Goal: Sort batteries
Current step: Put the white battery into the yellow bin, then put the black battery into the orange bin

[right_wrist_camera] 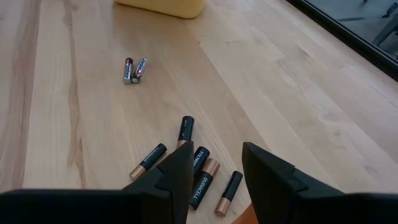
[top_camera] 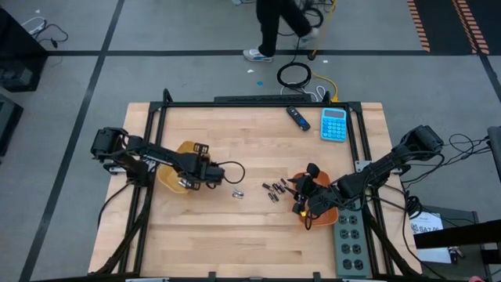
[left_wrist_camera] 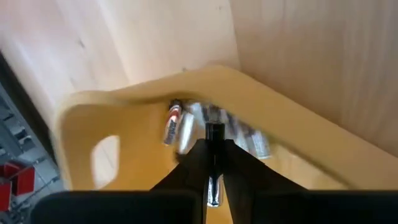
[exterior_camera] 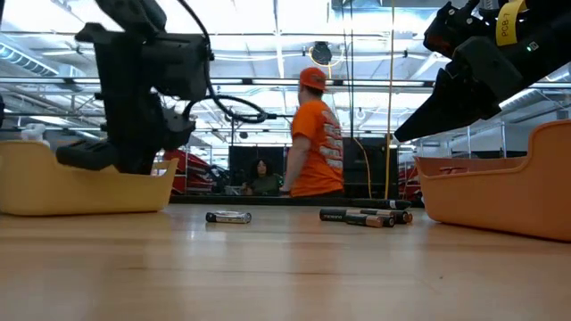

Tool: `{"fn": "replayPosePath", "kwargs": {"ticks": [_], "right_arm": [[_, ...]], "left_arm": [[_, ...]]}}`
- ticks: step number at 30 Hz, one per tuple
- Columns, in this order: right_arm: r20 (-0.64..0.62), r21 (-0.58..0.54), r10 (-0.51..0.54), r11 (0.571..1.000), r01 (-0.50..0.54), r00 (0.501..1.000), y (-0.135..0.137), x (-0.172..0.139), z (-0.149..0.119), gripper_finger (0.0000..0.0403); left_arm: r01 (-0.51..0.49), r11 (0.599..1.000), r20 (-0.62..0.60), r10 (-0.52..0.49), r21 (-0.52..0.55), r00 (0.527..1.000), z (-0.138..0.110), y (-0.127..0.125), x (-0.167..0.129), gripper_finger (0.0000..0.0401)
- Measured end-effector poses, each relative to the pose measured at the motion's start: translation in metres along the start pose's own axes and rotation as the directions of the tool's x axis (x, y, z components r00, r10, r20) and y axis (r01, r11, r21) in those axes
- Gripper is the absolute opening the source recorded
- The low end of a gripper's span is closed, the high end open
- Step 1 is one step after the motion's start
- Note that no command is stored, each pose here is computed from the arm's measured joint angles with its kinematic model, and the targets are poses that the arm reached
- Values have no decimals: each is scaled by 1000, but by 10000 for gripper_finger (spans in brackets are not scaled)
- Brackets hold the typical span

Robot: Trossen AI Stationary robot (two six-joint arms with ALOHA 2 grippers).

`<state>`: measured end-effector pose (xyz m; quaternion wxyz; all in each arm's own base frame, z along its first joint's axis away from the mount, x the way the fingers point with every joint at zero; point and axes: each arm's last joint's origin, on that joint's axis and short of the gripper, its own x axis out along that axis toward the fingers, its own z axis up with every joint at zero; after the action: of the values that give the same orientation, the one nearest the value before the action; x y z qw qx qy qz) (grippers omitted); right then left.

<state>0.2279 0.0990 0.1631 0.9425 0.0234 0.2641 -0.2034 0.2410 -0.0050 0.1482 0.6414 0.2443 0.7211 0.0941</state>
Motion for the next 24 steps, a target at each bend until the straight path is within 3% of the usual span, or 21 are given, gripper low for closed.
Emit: {"fn": "replayPosePath", "kwargs": {"ticks": [8,12,17,20,24], "right_arm": [[0,0,0,1000,0,1000,0,0,0,130],[0,1,0,1000,0,1000,0,0,0,130],[0,1,1,1000,-1,1000,0,0,0,130],[-1,-1,1,1000,-1,1000,0,0,0,130],[-1,-1,1,1000,-1,1000,0,0,0,130]], "left_arm": [[45,993,-15,-47,-114,999,7,12,-24,43],[100,984,-43,-107,-145,993,4,11,-26,83],[85,984,-166,-111,-158,980,-8,11,-29,145],[59,982,-232,-100,-180,968,-13,12,-40,158],[14,972,-169,-55,-236,984,-7,12,-61,161]]}}
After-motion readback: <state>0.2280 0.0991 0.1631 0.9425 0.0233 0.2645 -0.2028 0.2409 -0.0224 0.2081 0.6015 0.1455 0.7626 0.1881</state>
